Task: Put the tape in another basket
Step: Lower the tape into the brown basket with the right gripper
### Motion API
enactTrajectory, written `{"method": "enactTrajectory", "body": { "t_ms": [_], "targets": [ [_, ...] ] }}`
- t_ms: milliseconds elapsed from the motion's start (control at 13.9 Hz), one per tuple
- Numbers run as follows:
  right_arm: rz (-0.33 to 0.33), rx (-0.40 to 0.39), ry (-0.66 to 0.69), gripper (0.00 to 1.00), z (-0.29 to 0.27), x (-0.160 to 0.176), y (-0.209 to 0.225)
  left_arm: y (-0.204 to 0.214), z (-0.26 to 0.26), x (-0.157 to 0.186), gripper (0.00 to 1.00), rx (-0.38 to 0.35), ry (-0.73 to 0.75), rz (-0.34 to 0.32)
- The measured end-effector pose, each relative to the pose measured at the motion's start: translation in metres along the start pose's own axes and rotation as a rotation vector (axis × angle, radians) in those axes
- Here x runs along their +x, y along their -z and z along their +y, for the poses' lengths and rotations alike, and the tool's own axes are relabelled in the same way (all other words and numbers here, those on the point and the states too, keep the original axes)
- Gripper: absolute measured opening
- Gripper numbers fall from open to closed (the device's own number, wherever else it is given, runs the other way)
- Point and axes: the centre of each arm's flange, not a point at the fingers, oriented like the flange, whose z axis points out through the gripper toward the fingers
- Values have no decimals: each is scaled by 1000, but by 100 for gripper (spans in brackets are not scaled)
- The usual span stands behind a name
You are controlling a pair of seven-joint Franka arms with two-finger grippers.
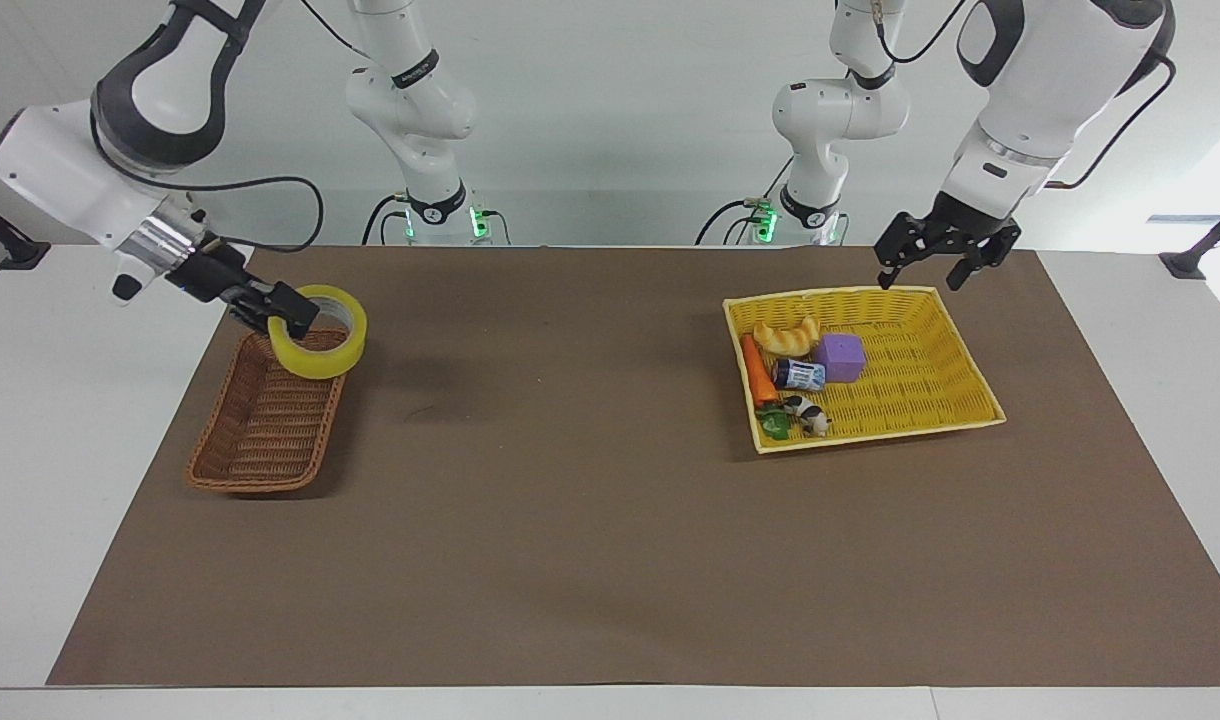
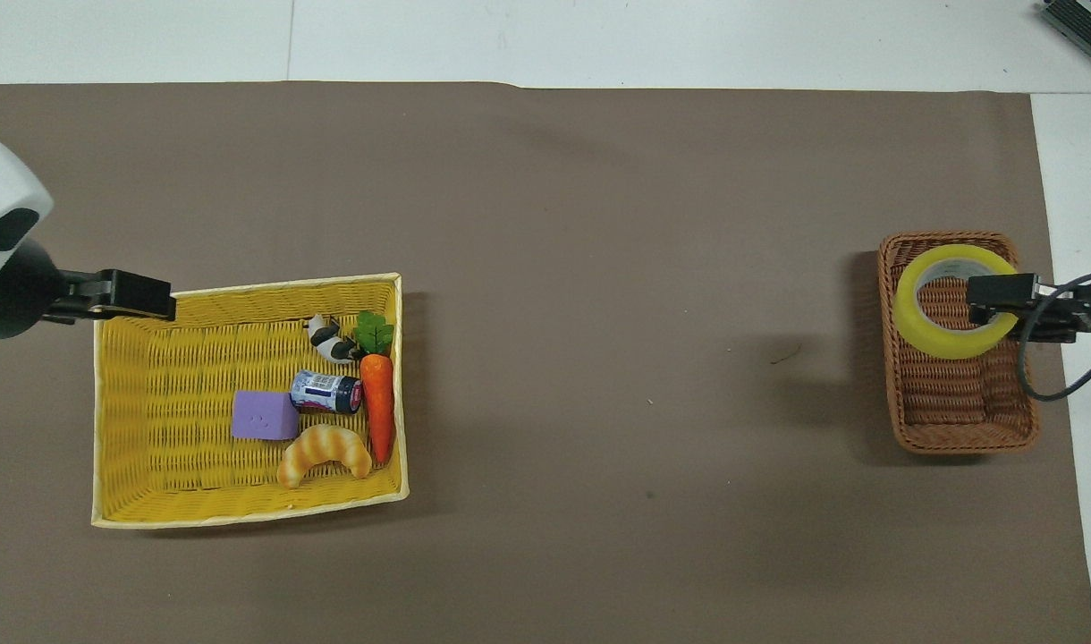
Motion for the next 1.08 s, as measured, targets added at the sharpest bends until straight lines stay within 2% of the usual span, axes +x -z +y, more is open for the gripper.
{"method": "enactTrajectory", "body": {
  "t_ms": [143,430,717,1075],
  "targets": [
    [-6,-25,-2,0,10,5,-8,6,-29,-4,100,34,-38,-20],
    [-12,-33,46,0,59,17,-27,21,-46,-4,100,43,-30,-91],
    [-23,-36,72,0,111,26,-54,18,-48,8,100,46,-40,-100],
    [-27,-41,69,0,118,30,-66,18,-51,8,100,46,-35,-100]
  ]
}}
